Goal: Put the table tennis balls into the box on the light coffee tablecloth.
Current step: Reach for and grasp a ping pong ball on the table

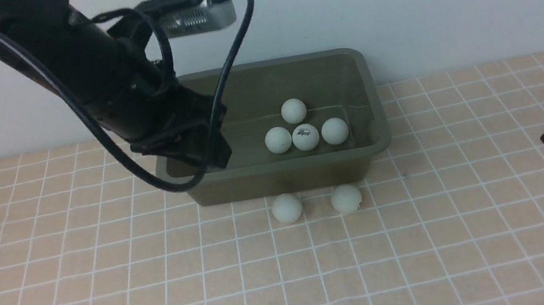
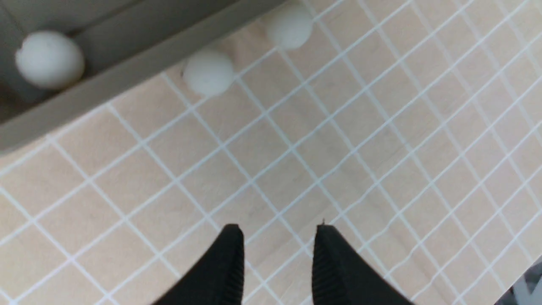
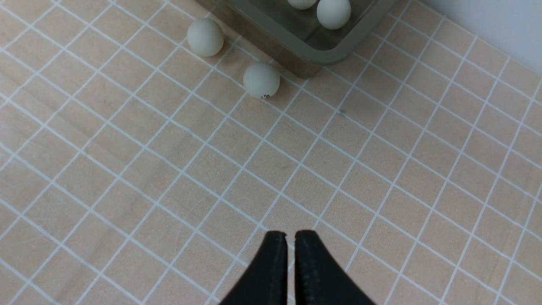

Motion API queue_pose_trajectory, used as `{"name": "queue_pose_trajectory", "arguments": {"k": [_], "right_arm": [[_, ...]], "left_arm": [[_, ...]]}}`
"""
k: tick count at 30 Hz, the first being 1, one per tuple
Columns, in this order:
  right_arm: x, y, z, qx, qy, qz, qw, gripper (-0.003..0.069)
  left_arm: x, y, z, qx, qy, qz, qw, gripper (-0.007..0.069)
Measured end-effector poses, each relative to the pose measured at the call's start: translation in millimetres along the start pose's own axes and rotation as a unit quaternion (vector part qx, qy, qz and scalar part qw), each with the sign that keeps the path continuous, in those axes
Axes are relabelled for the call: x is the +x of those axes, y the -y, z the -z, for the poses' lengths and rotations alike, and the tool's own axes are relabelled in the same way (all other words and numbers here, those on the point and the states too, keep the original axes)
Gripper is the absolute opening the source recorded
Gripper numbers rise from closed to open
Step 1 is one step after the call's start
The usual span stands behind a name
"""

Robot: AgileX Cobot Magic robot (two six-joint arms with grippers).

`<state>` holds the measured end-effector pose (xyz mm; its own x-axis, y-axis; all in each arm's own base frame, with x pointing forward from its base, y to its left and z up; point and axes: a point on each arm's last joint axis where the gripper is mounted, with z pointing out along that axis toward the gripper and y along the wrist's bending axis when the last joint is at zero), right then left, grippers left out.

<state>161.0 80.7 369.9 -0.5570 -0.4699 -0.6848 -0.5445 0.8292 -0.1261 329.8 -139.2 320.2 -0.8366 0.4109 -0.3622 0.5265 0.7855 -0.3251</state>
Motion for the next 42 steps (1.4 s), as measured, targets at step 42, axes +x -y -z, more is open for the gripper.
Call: {"name": "queue_pose_trajectory", "arguments": {"k": [42], "right_arm": [[-5,2,0,0.012,0.029,0.006,0.999,0.0022]], "left_arm": [[15,-1,-160,-0.063,0.135,0.01,0.989,0.0435]]}}
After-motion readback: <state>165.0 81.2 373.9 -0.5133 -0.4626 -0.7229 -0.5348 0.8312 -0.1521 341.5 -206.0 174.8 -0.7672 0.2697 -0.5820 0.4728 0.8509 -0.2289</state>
